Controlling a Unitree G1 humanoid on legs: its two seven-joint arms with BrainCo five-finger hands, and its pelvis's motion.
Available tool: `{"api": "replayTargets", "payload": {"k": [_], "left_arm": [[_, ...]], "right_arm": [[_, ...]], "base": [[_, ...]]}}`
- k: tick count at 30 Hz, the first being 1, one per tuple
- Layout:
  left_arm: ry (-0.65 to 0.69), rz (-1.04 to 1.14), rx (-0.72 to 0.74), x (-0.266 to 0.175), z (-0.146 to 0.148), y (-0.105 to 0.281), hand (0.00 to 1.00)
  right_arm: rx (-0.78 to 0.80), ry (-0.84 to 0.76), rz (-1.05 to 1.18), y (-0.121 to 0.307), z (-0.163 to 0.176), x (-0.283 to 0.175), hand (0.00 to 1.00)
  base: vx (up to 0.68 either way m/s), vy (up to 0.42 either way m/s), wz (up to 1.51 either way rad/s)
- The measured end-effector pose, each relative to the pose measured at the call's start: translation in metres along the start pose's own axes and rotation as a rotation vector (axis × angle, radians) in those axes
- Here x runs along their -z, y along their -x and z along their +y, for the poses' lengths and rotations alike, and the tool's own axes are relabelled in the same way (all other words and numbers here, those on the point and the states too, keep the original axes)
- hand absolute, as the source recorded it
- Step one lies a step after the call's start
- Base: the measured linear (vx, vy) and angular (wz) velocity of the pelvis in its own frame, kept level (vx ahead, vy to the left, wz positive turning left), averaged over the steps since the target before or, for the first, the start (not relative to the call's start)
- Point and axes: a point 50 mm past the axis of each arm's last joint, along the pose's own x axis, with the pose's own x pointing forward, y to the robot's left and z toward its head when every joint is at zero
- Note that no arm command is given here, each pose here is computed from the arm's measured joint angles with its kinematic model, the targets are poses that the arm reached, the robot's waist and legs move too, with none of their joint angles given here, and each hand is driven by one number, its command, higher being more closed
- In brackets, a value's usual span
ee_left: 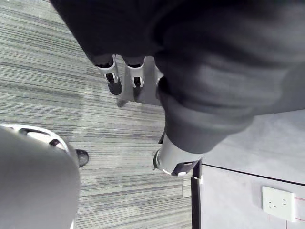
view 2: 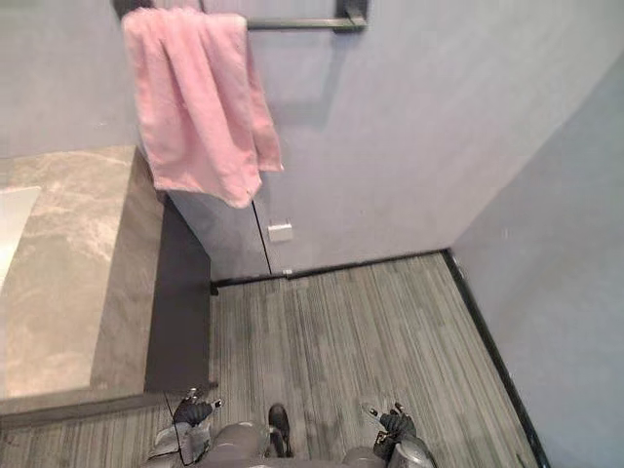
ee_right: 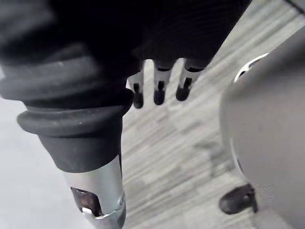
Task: Organize washtable
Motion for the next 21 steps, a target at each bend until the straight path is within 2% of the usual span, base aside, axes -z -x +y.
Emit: {"api": "replayTargets", "payload": {"k": [9,16,21], "left_arm": [[0.002,0.06,0.008,0.013,-0.005,0.002,0.0],[0.032,0.058,0.03,0.015,-0.017,0.005,0.0],[0.071,0.017,0.026,0.008,-0.015,0.005,0.0]], "right_arm": [[0.017,-0.005,-0.035,0.0,-0.008,-0.007,0.0],[0.037,-0.013,-0.048,0.001,-0.015,-0.008,0.0],[0.034,-0.021,-0.051,0.001,-0.015,-0.008,0.0]], "base": [[0.39,-0.026,0.65],[0.41,-0.253,0.47],[0.31,-0.201,-0.06]]}}
